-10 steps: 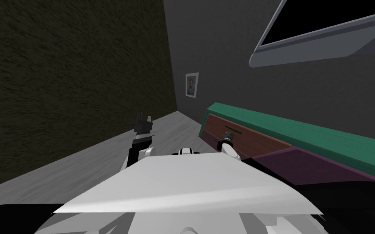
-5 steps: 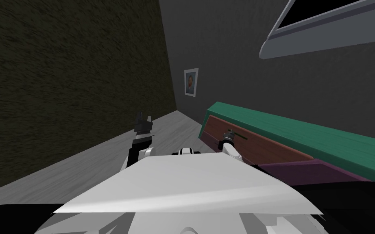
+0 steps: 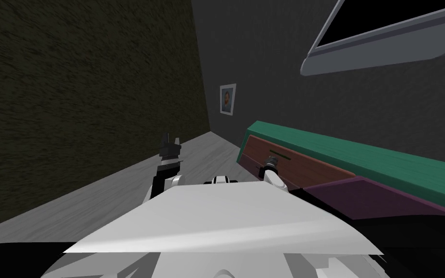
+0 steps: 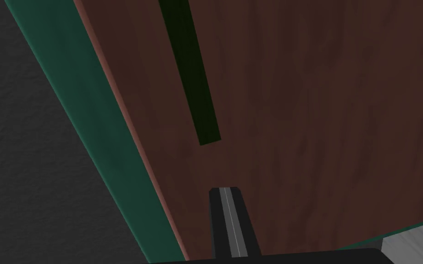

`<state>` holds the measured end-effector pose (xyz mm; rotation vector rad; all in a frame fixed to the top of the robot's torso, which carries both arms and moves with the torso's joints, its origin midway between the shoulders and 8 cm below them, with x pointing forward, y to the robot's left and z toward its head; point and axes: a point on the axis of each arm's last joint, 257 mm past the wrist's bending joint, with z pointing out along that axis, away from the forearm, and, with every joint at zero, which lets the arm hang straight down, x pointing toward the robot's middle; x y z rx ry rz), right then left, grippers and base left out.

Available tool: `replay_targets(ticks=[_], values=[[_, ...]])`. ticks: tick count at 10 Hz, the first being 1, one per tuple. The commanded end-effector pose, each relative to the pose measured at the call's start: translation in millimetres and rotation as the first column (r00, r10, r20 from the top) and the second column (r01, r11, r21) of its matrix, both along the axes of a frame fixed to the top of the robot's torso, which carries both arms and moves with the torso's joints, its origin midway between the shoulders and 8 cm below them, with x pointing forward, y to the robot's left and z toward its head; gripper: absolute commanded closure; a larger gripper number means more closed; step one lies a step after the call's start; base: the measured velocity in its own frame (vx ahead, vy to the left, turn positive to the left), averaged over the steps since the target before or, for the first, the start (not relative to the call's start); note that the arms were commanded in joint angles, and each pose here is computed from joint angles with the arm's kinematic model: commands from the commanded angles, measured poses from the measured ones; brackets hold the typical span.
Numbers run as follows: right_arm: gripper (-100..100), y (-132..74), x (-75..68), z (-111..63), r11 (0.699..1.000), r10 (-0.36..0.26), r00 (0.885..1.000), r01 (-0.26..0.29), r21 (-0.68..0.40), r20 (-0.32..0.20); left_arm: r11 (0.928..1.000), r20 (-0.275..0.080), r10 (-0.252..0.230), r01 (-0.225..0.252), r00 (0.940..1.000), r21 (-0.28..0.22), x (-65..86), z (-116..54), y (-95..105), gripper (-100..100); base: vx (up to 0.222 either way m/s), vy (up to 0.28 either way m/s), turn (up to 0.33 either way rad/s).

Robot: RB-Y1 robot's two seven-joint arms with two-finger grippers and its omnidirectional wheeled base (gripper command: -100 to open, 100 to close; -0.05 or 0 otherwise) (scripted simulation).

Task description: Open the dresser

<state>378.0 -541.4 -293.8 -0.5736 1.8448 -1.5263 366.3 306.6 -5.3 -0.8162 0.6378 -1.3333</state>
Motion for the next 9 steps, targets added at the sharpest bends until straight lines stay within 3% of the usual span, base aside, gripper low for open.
replay_targets(ticks=[1, 8, 9], values=[[-100, -2.8, 0.0, 0.1, 1.0, -0.003, 1.0, 0.003, -0.002, -0.001, 1.0, 0.0, 0.0, 0.0, 1.0, 0.0, 0.0, 0.0, 0.1, 0, 0.056, -0.038, 0.023], [-100, -9.5, 0.9, -0.1, 1.0, -0.012, 1.0, 0.012, -0.003, -0.002, 1.0, 0.0, 0.0, 0.0, 1.0, 0.001, -0.1, -0.1, 0.2, 0, 0.097, -0.095, 0.019], [100, -9.8, 1.0, 0.0, 1.0, -0.012, 1.0, 0.012, -0.003, -0.002, 1.0, 0.0, 0.0, 0.0, 1.0, 0.0, -0.1, -0.1, 0.2, 0, 0.008, -0.009, 0.0]])
